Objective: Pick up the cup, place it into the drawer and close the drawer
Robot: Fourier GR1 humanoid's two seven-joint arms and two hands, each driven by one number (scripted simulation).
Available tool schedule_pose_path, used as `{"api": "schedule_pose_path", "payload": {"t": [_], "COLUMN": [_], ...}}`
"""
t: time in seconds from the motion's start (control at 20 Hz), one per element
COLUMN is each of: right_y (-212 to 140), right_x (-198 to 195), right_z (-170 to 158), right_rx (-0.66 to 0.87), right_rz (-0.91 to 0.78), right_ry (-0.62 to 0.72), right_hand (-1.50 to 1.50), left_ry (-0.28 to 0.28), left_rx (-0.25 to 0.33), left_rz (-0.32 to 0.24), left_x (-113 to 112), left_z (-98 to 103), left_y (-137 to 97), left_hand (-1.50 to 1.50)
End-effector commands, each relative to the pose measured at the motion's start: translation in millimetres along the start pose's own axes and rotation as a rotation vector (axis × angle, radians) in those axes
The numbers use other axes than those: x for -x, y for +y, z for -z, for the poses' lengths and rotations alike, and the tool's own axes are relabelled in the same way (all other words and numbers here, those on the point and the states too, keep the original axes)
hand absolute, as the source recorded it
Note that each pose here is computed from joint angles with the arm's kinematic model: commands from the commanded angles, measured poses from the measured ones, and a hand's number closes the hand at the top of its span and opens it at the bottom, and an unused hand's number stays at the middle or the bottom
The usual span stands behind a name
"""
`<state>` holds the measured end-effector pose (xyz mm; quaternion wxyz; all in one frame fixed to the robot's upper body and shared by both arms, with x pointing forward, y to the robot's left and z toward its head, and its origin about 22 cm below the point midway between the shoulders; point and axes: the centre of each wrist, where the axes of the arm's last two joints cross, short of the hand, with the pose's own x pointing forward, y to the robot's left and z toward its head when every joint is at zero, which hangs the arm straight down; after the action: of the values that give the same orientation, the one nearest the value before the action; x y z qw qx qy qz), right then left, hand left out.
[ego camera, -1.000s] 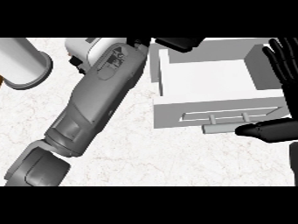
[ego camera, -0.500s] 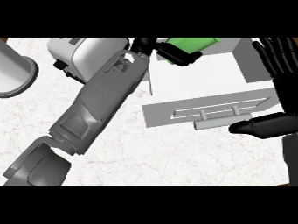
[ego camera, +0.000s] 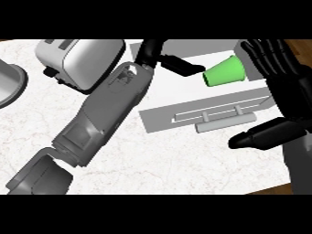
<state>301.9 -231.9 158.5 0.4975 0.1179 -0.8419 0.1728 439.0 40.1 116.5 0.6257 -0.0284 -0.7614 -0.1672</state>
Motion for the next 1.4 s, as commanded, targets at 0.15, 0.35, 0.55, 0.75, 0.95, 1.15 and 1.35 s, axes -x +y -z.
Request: {"api": "schedule_pose_path", "payload": {"t": [0.15,0.35,0.55,0.75,0.95,1.15,1.35], "right_y": [25.6,24.0,12.9,18.6,26.9,58.3,42.6], "right_x": [2.7,5.6,5.7,3.8,24.6,75.5,116.7], "right_z": [9.2,-2.3,-12.5,-18.8,-38.3,-43.1,-38.2], "right_rx": [-0.315,-0.493,-0.619,-0.555,-0.528,-0.521,-0.595], "right_rz": [0.129,0.05,-0.143,-0.341,-0.48,-0.547,-0.571], "right_ry": [-0.034,0.113,0.284,0.328,0.388,0.475,0.563], "right_hand": [1.5,1.5,1.5,-1.5,-1.5,-1.5,-1.5], "left_ry": [-0.141,-0.198,-0.201,-0.196,-0.192,-0.198,-0.209], "left_rx": [-0.014,-0.084,-0.127,-0.174,-0.165,-0.163,-0.167], "left_rz": [-0.226,-0.28,-0.269,-0.28,-0.319,-0.367,-0.397], "left_x": [-13.1,-12.7,-17.1,-7.7,-4.1,13.0,21.7], "left_z": [0.2,0.5,3.5,1.8,0.8,-10.1,-14.8], "left_y": [-2.6,-0.3,-0.8,3.1,5.5,6.3,29.7], "left_hand": [-1.5,-1.5,-1.5,-1.5,-1.5,-1.5,-1.5]}}
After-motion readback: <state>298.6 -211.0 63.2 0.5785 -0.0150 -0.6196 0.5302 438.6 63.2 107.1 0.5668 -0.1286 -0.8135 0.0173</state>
